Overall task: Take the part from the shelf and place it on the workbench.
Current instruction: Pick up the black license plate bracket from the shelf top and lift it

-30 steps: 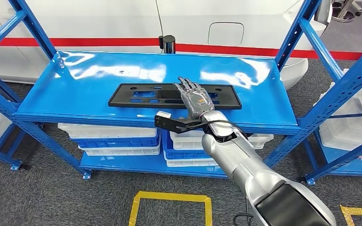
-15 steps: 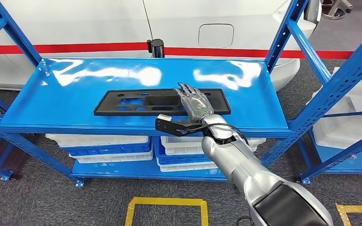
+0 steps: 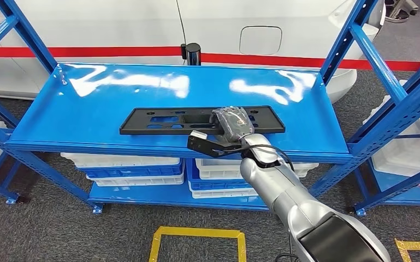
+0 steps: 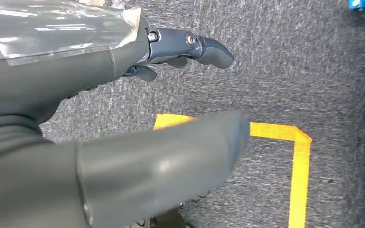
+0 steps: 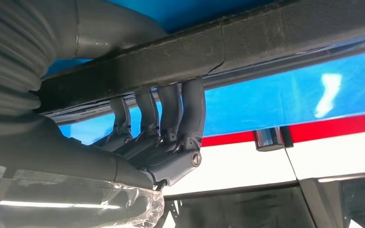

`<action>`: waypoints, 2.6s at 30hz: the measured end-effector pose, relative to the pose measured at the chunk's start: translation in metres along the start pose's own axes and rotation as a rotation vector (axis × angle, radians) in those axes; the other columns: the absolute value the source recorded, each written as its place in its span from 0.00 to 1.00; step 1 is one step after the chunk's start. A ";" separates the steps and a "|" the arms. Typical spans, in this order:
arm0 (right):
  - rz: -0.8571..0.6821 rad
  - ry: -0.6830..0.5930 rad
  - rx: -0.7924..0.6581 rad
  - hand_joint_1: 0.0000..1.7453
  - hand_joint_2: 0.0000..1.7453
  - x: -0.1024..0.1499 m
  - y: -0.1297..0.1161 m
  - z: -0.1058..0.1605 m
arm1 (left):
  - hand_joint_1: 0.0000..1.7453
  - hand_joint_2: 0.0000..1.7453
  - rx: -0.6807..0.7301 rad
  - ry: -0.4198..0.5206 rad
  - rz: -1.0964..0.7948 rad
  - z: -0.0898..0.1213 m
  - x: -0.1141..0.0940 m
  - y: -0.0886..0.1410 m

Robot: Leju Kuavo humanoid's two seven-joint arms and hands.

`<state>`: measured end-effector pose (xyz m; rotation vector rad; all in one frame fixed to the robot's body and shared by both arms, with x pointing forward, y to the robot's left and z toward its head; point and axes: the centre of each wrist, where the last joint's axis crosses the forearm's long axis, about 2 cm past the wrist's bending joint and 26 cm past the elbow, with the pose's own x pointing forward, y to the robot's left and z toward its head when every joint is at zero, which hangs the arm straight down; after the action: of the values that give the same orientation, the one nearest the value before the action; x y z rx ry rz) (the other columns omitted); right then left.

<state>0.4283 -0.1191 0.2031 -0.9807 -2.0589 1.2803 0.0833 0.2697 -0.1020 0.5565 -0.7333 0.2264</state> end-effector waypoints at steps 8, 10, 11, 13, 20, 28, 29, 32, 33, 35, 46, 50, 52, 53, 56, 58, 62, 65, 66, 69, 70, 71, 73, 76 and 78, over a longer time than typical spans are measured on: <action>-0.003 -0.007 -0.008 0.88 1.00 -0.003 0.006 0.011 | 0.00 0.00 -0.038 0.013 0.029 -0.001 0.002 -0.002; -0.003 -0.008 -0.010 0.92 1.00 -0.003 0.007 0.012 | 0.00 0.00 -0.063 0.028 0.045 -0.001 0.003 -0.003; -0.003 -0.007 -0.012 0.94 1.00 -0.003 0.007 0.013 | 0.00 0.00 -0.071 0.034 0.049 -0.001 0.004 -0.004; -0.005 -0.004 -0.015 0.96 1.00 -0.004 0.007 0.013 | 0.00 0.00 -0.077 0.038 0.047 -0.002 0.004 -0.004; -0.004 0.007 -0.034 0.96 1.00 -0.009 0.006 0.017 | 0.00 1.00 -0.040 -0.014 -0.010 -0.001 0.006 -0.005; 0.016 0.006 -0.053 0.95 1.00 -0.015 0.005 0.022 | 0.00 1.00 0.021 -0.073 -0.057 0.001 0.006 -0.006; 0.017 0.006 -0.055 0.95 1.00 -0.016 0.005 0.022 | 0.00 1.00 0.022 -0.075 -0.057 0.001 0.006 -0.006; 0.017 0.005 -0.060 0.95 1.00 -0.017 0.004 0.023 | 0.00 1.00 0.023 -0.060 -0.055 0.000 0.007 -0.006; 0.014 0.006 -0.062 0.95 1.00 -0.017 0.004 0.023 | 0.00 1.00 0.018 -0.042 -0.051 0.000 0.007 -0.006; 0.003 0.008 -0.071 0.95 1.00 -0.017 0.003 0.024 | 0.00 1.00 -0.008 0.000 -0.040 0.000 0.008 -0.007; -0.028 0.015 -0.104 0.95 1.00 -0.022 0.000 0.027 | 0.00 1.00 -0.057 0.076 -0.033 -0.001 0.011 -0.010; -0.030 0.022 -0.109 0.95 1.00 -0.024 0.000 0.028 | 0.00 1.00 -0.070 0.082 -0.032 -0.001 0.011 -0.011; -0.031 0.026 -0.111 0.95 1.00 -0.025 -0.001 0.029 | 0.00 1.00 -0.073 0.084 -0.033 -0.001 0.012 -0.011; -0.030 0.027 -0.111 0.95 1.00 -0.025 -0.001 0.029 | 0.00 1.00 -0.073 0.084 -0.035 -0.001 0.012 -0.011; -0.029 0.029 -0.108 0.95 1.00 -0.027 -0.001 0.030 | 0.00 1.00 -0.075 0.087 -0.037 -0.001 0.012 -0.011; -0.029 0.031 -0.106 0.95 1.00 -0.027 -0.001 0.030 | 0.00 1.00 -0.077 0.088 -0.037 -0.001 0.012 -0.011; -0.027 0.032 -0.104 0.95 1.00 -0.027 -0.001 0.030 | 0.00 1.00 -0.079 0.090 -0.039 -0.001 0.012 -0.011; -0.025 0.033 -0.102 0.95 1.00 -0.027 -0.001 0.030 | 0.00 1.00 -0.083 0.091 -0.041 -0.001 0.012 -0.011; -0.025 0.034 -0.101 0.95 1.00 -0.028 -0.001 0.030 | 0.00 1.00 -0.085 0.092 -0.041 -0.001 0.012 -0.011; -0.025 0.035 -0.096 0.95 1.00 -0.028 0.000 0.030 | 0.00 1.00 -0.090 0.094 -0.041 -0.002 0.013 -0.011; -0.025 0.035 -0.095 0.95 1.00 -0.028 0.000 0.030 | 0.00 1.00 -0.090 0.093 -0.041 -0.002 0.013 -0.011; -0.026 0.036 -0.094 0.95 1.00 -0.028 0.000 0.030 | 0.00 1.00 -0.090 0.093 -0.042 -0.002 0.013 -0.011; -0.026 0.037 -0.094 0.95 1.00 -0.028 0.000 0.031 | 0.00 1.00 -0.089 0.093 -0.042 -0.002 0.013 -0.011; -0.026 0.039 -0.092 0.95 1.00 -0.027 0.000 0.031 | 0.00 1.00 -0.088 0.093 -0.043 -0.002 0.013 -0.011; -0.027 0.038 -0.091 0.95 1.00 -0.027 0.000 0.030 | 0.00 1.00 -0.087 0.093 -0.042 -0.003 0.013 -0.010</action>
<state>0.4219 -0.1565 0.1888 -1.0063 -2.1102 1.1541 0.0977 0.2627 -0.0990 0.4749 -0.6376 0.1795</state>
